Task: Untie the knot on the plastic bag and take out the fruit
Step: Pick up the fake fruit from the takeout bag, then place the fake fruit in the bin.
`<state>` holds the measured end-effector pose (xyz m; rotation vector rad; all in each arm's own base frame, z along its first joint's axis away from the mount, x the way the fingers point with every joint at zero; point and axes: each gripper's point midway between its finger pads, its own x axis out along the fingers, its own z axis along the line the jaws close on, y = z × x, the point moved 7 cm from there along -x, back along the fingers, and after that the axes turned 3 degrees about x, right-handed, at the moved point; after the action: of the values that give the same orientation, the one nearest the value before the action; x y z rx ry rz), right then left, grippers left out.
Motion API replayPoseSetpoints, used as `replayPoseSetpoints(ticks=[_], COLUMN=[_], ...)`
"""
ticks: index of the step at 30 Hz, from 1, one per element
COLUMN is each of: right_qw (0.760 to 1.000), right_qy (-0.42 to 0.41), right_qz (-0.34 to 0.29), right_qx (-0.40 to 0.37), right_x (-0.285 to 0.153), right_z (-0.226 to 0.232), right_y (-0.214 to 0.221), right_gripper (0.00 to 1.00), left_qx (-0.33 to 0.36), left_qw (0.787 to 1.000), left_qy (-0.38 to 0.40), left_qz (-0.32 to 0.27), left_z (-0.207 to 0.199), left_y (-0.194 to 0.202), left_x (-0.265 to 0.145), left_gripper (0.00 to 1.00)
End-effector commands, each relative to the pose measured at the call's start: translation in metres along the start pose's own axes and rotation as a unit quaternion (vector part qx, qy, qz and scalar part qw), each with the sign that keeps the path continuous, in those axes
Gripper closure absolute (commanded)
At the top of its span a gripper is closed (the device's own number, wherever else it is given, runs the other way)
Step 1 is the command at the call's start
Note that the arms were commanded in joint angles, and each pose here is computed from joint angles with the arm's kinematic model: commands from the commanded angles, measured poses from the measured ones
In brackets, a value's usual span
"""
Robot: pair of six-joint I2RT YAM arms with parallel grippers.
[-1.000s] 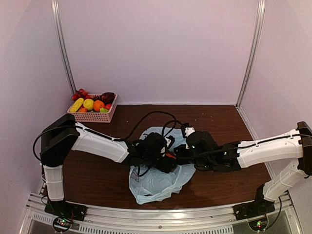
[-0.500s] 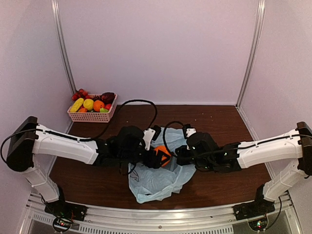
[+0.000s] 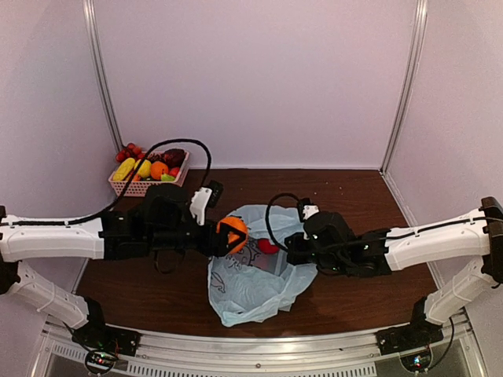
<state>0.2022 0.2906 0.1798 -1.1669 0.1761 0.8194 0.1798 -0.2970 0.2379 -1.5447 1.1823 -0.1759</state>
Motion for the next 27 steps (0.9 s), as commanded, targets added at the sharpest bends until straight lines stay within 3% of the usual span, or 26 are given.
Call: replayPoseSetpoints(ticks=[1,9,17,27], right_qw=[1.0,1.0,1.0,1.0], right_qy=[0.003,0.003,-0.001,-0.005], right_qz=[-0.015,-0.018,-0.019,-0.029], right_qx=[0.006,0.005,0.006,0.007], right_x=[-0.007,-0.006,-0.009,-0.012], right_z=[-0.002,-0.002,-0.001,0.001], right_y=[-0.007,-0.008,-0.009,-0.014], right_gripper=[1.0,1.0,1.0,1.0], left_qx=[-0.008,-0.016,-0.028,-0.069], left_qw=[0.998,0.988,0.978,0.941], left_qy=[-0.06,-0.148,-0.2,-0.316], left_qz=[-0.009,-0.039,-0.055,-0.103], left_z=[0.038,0.117,0.182,0.294], left_y=[-0.031,-0.077,-0.097,-0.122], left_x=[-0.04,-0.098,-0.104,-0.105], left_gripper=[0.44,0.41,0.42,0.42])
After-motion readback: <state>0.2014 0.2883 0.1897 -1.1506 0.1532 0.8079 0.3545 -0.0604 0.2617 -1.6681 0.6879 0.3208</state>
